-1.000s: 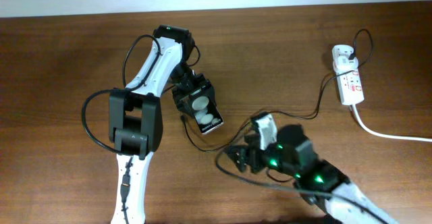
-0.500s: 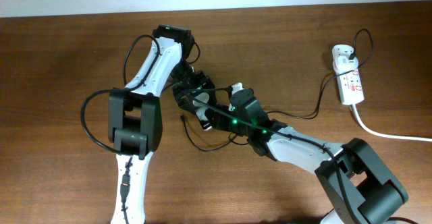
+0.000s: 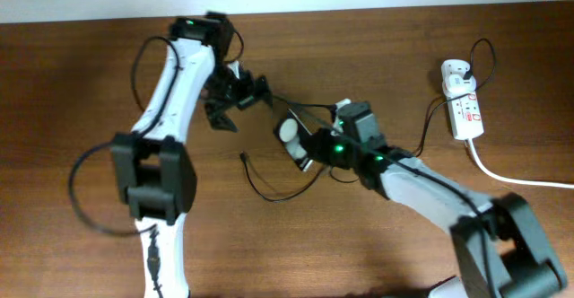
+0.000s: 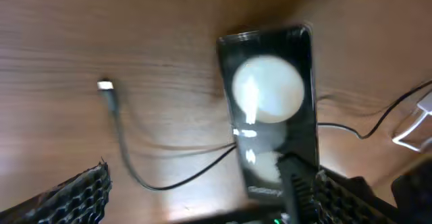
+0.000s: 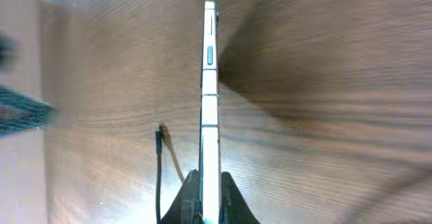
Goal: Plug charger to phone and switch on socket
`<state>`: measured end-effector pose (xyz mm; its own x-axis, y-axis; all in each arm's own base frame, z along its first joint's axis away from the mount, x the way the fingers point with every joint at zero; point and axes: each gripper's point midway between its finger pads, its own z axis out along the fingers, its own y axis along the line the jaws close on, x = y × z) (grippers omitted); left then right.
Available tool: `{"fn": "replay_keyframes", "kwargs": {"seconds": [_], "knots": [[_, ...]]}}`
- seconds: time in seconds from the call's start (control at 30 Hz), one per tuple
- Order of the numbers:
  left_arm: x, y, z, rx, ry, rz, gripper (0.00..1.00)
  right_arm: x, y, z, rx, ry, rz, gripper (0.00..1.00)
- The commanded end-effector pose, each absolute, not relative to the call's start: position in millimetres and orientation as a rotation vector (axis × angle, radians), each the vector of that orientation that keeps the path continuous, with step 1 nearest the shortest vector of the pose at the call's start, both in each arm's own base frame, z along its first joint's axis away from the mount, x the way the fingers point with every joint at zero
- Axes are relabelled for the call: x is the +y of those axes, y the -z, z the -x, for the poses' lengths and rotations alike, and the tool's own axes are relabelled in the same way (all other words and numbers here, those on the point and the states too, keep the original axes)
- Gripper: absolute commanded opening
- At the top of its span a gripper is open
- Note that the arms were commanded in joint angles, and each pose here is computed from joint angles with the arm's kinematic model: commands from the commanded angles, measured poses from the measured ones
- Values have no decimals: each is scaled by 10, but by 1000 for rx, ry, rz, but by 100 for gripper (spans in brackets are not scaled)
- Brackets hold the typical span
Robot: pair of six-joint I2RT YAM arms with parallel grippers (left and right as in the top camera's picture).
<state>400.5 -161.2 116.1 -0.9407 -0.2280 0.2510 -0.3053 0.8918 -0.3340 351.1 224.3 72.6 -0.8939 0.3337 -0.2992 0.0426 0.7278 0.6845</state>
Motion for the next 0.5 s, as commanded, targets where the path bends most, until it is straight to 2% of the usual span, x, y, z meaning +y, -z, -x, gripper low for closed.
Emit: {"fn": "replay_keyframes", "kwargs": {"seconds": [0.0, 0.1, 0.2, 0.37, 0.47], "knots": [[-1485, -1713, -4059, -3094, -495, -305, 99, 2034, -1246, -3476, 2447, -1013, -260, 4], [-1505, -1952, -3969, -3162, -486, -282, 94, 1605, -1577, -3271, 2425, -932, -263, 4], [-1585, -2077, -3758, -3261, -434, -186, 98, 1402, -1923, -3011, 2346, -946, -181, 4], [-1789, -1873, -3349, -3343, -575, -62, 100, 1445, -1861, -2802, 2386, -1001, -142, 4], [-1794, -1577, -3057, -3360, -815, -26, 99, 1529, -1704, -2779, 2350, -1073, -92, 4]]}}
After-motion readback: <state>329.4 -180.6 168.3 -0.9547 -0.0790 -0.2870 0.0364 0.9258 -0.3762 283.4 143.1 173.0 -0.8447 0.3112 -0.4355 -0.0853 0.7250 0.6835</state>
